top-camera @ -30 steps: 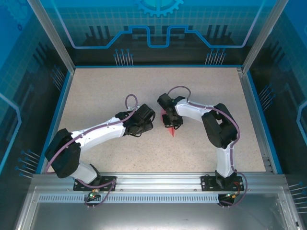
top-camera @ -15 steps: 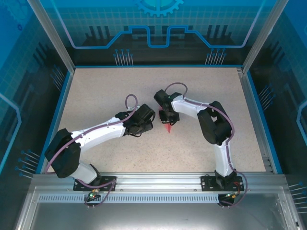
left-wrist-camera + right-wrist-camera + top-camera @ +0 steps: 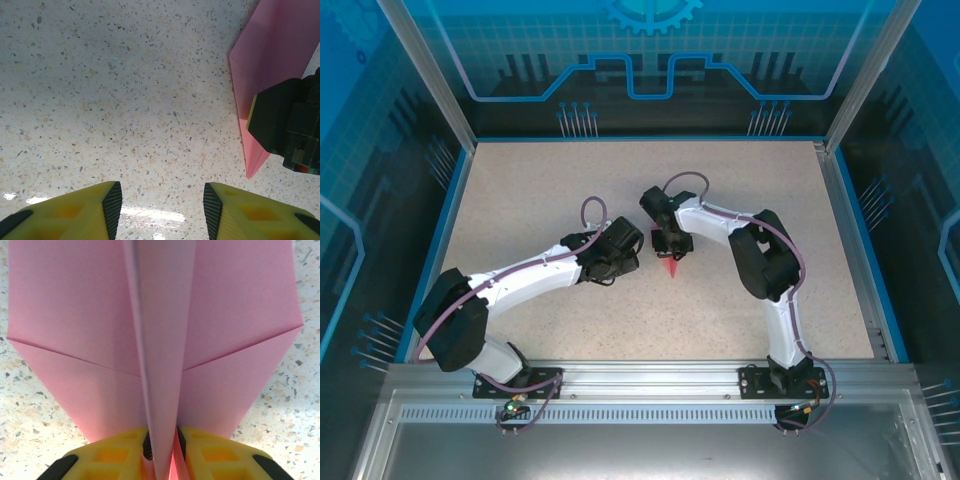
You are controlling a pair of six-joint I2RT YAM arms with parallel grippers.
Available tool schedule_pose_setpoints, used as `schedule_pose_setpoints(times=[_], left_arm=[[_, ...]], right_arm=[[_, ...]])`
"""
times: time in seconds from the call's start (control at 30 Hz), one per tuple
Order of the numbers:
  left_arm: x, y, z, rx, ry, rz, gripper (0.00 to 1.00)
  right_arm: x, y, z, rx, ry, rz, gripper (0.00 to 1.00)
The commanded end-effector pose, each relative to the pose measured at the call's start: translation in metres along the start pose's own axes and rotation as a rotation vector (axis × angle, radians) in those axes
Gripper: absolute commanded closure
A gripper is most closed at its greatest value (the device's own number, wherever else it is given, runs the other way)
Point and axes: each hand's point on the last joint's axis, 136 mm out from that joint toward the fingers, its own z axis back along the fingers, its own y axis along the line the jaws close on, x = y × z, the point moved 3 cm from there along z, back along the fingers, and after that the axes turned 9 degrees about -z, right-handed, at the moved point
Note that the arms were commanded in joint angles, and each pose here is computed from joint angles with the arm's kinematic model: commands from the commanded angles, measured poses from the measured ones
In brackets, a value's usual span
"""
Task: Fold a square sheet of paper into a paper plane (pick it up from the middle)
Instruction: Move the paper plane to the center of the table, then reset both arms
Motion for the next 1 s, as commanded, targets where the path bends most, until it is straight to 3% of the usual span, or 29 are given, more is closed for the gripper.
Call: schedule_pose_setpoints(times=[0.0, 0.33, 0.5, 0.73, 0.87, 0.97], left_arm=[[0.004, 0.007, 0.001, 0.033, -0.019, 0.007, 0.5], [0.006, 0.011, 0.005, 0.049, -0.03, 0.004, 0.5], [0.009, 0.015, 0.01, 0.059, -0.049, 0.0, 0.5], [0.012, 0.02, 0.018, 0.064, -0.073, -0.001, 0.49], [0.016, 0.026, 0.019, 0.081, -0.094, -0.007, 0.48], [0.023, 0.036, 0.022, 0.105, -0.115, -0.018, 0.48]], right_arm=[[-0.017, -0.007, -0.04, -0.066, 0.092, -0.008, 0.76], [-0.016, -0.012, -0.028, -0.08, 0.075, 0.009, 0.66], [-0.007, -0.001, 0.012, 0.017, 0.009, 0.027, 0.53], [0.0, -0.001, 0.071, 0.114, -0.091, 0.043, 0.43], [0.003, -0.011, 0.111, 0.144, -0.193, 0.064, 0.35], [0.01, -0.039, 0.148, 0.126, -0.348, 0.051, 0.3]])
